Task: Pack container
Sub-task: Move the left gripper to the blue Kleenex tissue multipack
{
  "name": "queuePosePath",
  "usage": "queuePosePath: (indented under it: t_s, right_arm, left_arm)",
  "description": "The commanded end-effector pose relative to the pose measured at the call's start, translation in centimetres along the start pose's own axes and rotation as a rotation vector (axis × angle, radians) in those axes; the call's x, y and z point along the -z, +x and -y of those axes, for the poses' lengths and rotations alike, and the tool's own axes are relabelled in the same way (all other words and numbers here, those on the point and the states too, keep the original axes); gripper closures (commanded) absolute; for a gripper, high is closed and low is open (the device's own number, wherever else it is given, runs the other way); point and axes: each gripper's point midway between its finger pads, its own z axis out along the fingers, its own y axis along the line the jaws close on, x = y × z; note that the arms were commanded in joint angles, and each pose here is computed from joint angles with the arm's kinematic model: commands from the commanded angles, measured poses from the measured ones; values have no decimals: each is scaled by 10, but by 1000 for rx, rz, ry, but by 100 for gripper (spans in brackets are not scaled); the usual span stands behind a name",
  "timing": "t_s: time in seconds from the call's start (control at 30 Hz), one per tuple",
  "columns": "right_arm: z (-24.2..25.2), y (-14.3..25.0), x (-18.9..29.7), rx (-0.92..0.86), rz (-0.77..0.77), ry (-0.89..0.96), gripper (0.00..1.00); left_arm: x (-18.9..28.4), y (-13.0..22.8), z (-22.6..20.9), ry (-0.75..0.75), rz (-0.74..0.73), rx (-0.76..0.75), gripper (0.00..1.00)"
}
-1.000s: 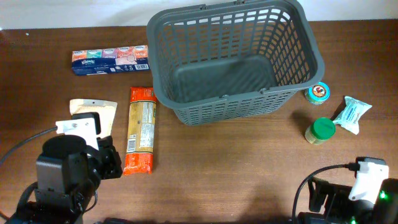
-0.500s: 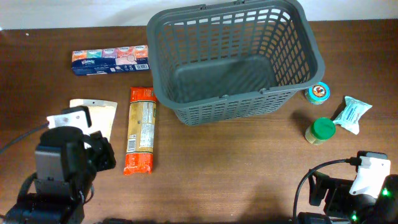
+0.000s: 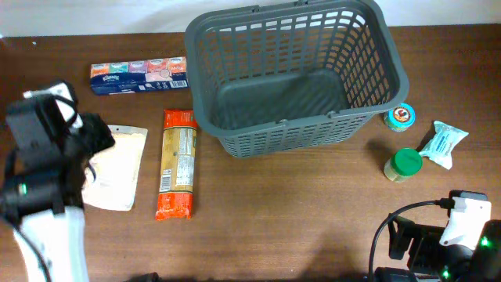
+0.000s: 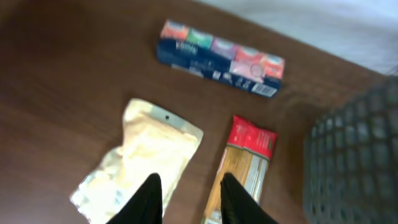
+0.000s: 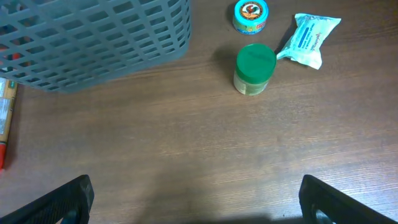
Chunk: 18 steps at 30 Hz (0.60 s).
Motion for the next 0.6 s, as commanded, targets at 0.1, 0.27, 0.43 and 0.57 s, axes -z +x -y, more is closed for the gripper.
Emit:
queuePosePath:
  t_s: [0.1, 0.27, 0.43, 0.57]
  right_arm:
    - [-2, 0, -1, 10, -5, -12, 1]
    - [-2, 0, -1, 10, -5, -13, 1]
    - [-2, 0, -1, 10, -5, -13, 1]
    - [-2, 0, -1, 10, -5, -13, 1]
  left_arm:
    - [-58, 3, 12, 61, -107, 200, 69]
    - [-96, 2, 8, -40, -133, 270, 62]
    - [-122, -24, 22, -86, -110, 259, 51]
    - [-147, -39, 27, -104, -115, 344, 48]
